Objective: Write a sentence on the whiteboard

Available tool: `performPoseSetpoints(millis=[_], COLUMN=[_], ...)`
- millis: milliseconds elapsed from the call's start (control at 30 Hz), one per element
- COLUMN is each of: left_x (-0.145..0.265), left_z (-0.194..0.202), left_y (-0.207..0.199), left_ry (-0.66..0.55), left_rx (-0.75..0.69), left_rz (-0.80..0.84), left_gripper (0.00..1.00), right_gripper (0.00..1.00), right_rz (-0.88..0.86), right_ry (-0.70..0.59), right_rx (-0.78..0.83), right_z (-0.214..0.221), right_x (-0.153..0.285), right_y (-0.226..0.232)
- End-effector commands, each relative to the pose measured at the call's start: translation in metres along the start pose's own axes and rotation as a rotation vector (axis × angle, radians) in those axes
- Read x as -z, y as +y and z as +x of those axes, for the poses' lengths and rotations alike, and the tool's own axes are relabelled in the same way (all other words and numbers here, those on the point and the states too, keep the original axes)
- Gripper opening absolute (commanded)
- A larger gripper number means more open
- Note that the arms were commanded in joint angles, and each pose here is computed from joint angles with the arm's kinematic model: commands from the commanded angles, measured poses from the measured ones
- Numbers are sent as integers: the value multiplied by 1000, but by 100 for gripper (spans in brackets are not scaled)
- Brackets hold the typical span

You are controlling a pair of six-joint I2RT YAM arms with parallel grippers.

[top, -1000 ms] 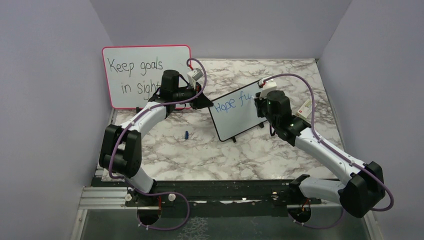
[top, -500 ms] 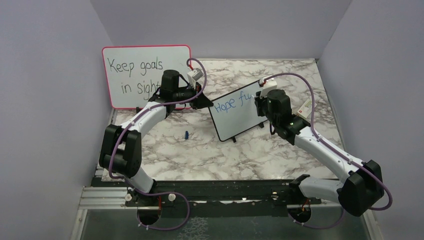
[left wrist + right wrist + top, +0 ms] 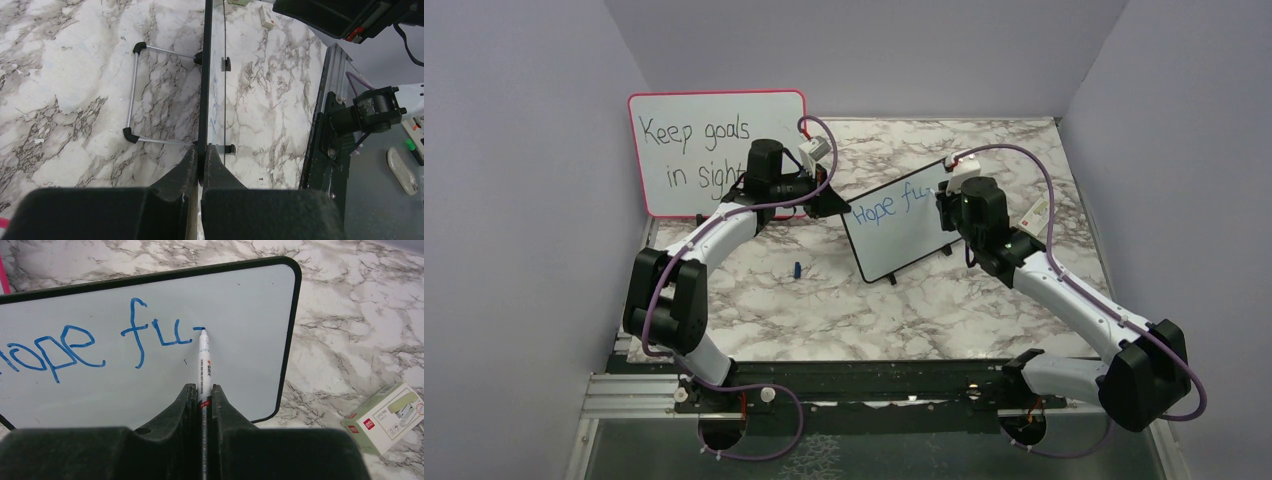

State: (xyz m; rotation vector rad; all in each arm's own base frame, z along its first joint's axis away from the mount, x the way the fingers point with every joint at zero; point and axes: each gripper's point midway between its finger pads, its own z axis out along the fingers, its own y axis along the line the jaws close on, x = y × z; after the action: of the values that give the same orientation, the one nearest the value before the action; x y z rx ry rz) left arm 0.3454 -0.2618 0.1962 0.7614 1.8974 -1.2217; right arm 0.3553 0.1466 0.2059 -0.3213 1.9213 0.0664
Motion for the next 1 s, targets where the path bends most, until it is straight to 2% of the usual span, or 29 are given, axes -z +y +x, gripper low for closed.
performPoseSetpoints(millis=[0,500,967], left_x=[-4,-4,-4], left_z=[22,22,22], left_y=[3,3,3], left_ry=[65,67,66], left_rx=[30,32,31], left_rz=[12,14,11], left_gripper=[0,0,0], right_gripper=[1,1,1], right_rz=[22,26,-80], right_ry=[-40,-76,-61], right_rx=[4,1,6], right_z=[-17,-33,-31], right_x=[-4,-7,-7], right_y=[-7,-9,10])
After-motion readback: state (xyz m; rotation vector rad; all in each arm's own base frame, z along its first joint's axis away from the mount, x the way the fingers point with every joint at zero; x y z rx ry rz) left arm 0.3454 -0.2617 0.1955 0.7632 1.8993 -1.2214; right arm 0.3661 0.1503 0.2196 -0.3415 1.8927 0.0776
